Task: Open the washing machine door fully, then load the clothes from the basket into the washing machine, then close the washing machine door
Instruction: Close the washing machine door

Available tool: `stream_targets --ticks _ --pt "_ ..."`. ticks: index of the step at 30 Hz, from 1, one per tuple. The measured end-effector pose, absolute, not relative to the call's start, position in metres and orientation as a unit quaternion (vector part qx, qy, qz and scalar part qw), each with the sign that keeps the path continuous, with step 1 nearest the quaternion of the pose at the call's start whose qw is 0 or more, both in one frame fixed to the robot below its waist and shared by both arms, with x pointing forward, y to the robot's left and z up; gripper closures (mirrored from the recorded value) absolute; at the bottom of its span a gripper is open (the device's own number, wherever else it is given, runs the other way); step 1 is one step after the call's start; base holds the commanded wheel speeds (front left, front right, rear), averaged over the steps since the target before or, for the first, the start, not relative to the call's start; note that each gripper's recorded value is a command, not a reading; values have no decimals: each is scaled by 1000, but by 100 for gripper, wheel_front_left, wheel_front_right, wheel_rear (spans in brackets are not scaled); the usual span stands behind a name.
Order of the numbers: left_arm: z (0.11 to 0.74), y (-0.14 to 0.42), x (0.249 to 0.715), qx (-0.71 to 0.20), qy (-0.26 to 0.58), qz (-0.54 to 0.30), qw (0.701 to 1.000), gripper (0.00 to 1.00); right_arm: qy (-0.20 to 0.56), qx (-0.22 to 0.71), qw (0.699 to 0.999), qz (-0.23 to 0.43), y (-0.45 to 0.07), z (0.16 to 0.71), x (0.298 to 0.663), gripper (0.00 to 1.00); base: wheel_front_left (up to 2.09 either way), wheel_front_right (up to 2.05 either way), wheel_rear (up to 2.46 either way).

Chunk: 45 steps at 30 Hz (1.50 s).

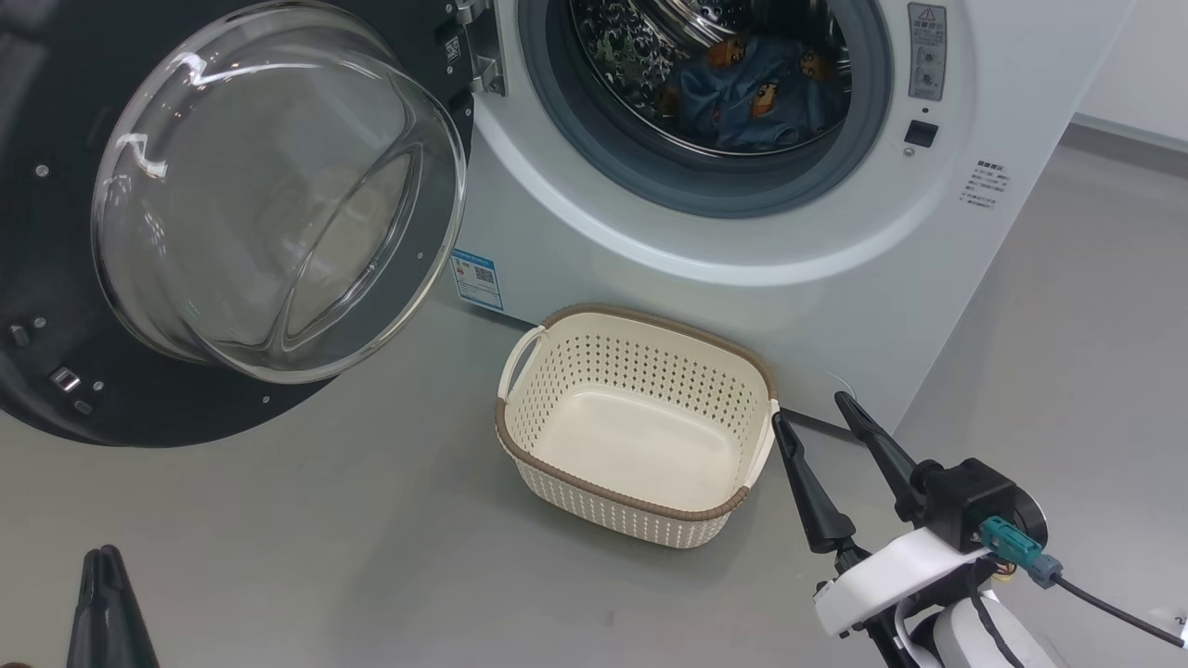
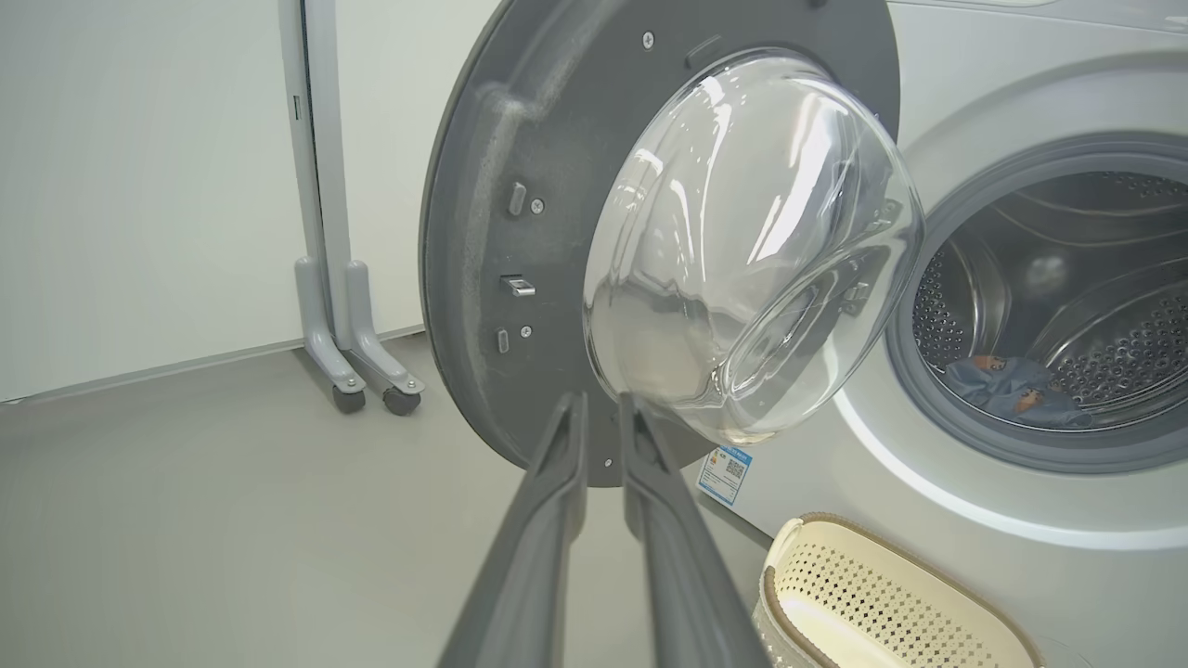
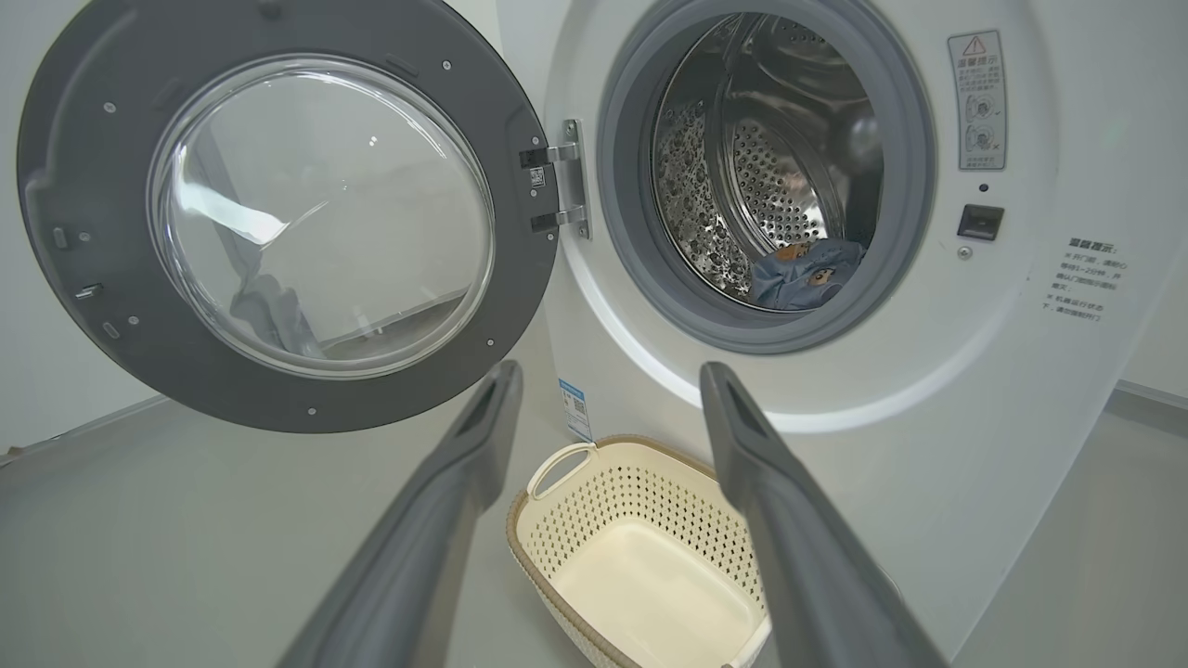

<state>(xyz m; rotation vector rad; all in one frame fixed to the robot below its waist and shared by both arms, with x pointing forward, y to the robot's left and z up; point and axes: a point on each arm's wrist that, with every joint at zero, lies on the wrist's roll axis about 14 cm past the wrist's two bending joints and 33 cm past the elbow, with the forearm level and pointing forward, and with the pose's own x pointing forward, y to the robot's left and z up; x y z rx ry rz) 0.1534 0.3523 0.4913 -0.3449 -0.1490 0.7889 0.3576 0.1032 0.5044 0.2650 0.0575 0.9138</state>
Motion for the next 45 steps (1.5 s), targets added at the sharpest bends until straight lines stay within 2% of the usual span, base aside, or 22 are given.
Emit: stream_targets --ticks 5,10,18,22,27,32,40,45 --pt "495 360 148 -187 -89 394 896 100 29 128 891 434 100 504 360 0 0 0 0" --pt "520 388 141 -215 -159 409 872 100 31 132 893 429 98 502 362 0 0 0 0" --pt "578 433 157 -310 -300 391 813 100 38 135 894 425 95 496 366 0 0 0 0" --pt "610 460 165 -331 -334 365 804 100 40 134 896 421 92 494 369 0 0 0 0" --pt "631 487 168 -353 -345 357 793 100 40 136 899 414 88 493 373 0 0 0 0" --pt "621 511 172 -425 -339 371 753 100 39 138 903 404 83 492 378 0 0 0 0" --pt "597 542 160 -492 -325 408 697 100 48 135 907 396 73 487 381 0 0 0 0" --pt "603 546 185 -518 -318 385 695 100 55 127 912 387 62 480 388 0 0 0 0"
